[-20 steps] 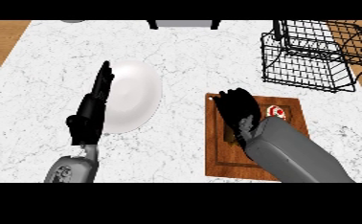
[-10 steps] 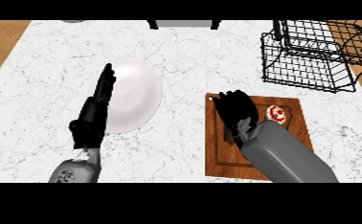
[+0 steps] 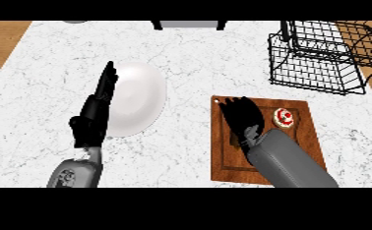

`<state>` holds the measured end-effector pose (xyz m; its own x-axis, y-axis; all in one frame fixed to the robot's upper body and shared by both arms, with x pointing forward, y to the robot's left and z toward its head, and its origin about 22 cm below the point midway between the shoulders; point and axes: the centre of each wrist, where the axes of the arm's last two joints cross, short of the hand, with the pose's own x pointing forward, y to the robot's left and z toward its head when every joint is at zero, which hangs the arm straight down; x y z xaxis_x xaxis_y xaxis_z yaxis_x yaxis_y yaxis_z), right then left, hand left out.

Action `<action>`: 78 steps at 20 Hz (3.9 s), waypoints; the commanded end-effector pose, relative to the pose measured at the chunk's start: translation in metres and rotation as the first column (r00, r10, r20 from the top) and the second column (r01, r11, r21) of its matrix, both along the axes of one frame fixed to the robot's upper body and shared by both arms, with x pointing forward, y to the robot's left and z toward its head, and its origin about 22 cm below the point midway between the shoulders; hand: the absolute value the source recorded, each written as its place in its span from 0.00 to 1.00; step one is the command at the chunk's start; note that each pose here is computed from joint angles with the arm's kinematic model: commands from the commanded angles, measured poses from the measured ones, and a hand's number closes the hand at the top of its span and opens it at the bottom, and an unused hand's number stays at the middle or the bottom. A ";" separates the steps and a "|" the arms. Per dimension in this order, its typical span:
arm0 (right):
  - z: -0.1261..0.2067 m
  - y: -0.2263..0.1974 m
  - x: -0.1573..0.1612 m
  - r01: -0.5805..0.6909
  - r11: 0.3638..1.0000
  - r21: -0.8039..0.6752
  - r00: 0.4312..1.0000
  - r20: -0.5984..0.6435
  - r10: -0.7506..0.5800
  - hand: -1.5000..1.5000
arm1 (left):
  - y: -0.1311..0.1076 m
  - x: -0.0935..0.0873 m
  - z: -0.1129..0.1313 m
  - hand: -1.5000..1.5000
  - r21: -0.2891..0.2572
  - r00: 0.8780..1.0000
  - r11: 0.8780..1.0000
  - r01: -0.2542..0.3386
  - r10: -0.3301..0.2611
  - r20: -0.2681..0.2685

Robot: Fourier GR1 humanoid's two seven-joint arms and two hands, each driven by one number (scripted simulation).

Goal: Pick the sweet potato from the cutting board and place it in the tiered basket

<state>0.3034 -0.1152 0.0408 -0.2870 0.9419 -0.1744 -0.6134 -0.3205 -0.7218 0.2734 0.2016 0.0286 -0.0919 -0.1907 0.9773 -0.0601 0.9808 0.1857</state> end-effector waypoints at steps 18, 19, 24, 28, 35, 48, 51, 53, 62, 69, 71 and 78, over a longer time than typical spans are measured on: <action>-0.022 -0.033 0.022 0.442 0.896 0.054 0.857 0.269 -0.439 1.00 | 0.005 0.012 0.008 0.50 0.001 1.000 1.000 -0.004 0.004 0.017; -0.022 -0.034 0.008 0.461 0.885 0.064 0.839 0.295 -0.458 1.00 | -0.004 0.003 0.018 0.50 -0.007 1.000 1.000 -0.009 0.009 0.000; 0.014 -0.040 0.014 0.493 0.862 0.120 0.750 0.444 -0.491 1.00 | 0.010 0.001 -0.006 0.50 0.007 1.000 1.000 -0.023 0.023 -0.004; 0.061 -0.041 0.023 0.531 0.831 0.166 0.658 0.537 -0.528 1.00 | 0.007 -0.006 -0.005 0.50 -0.014 1.000 1.000 0.002 -0.002 -0.013; 0.162 -0.045 -0.002 0.496 0.818 0.292 0.513 0.661 -0.547 1.00 | 0.002 0.005 0.007 0.50 0.007 1.000 1.000 -0.018 0.018 -0.002; 0.279 -0.073 -0.005 0.439 0.688 0.578 0.401 0.559 -0.726 1.00 | 0.009 -0.002 -0.004 0.50 -0.009 1.000 1.000 0.003 -0.003 0.005; 0.278 -0.082 0.015 0.425 0.641 0.639 0.380 0.517 -0.767 1.00 | 0.003 0.010 0.008 0.50 0.001 1.000 1.000 0.001 -0.001 0.009; 0.269 -0.088 0.031 0.453 0.680 0.576 0.384 0.562 -0.732 1.00 | -0.001 -0.006 0.000 0.50 -0.022 1.000 1.000 0.005 -0.005 0.014; 0.270 -0.140 0.068 0.494 0.692 0.526 0.340 0.615 -0.711 1.00 | 0.007 0.010 0.004 0.50 0.001 1.000 1.000 -0.002 0.002 0.000; 0.233 -0.165 0.102 0.526 0.713 0.463 0.337 0.657 -0.675 1.00 | 0.001 -0.001 -0.002 0.50 -0.001 1.000 1.000 0.024 -0.024 0.000; 0.233 -0.183 0.096 0.533 0.708 0.464 0.349 0.642 -0.683 1.00 | 0.009 0.000 0.001 0.50 -0.002 1.000 1.000 0.001 -0.001 -0.007; 0.207 -0.223 0.110 0.520 0.465 0.717 0.237 0.402 -0.885 0.00 | -0.007 0.001 0.003 0.50 -0.020 1.000 1.000 0.015 -0.014 0.018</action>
<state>0.4071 -0.3158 0.2664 0.5672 0.7413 0.3588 0.2472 0.2624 -0.9328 0.2755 0.2001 0.0358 -0.0986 -0.1844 0.9779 -0.0532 0.9823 0.1799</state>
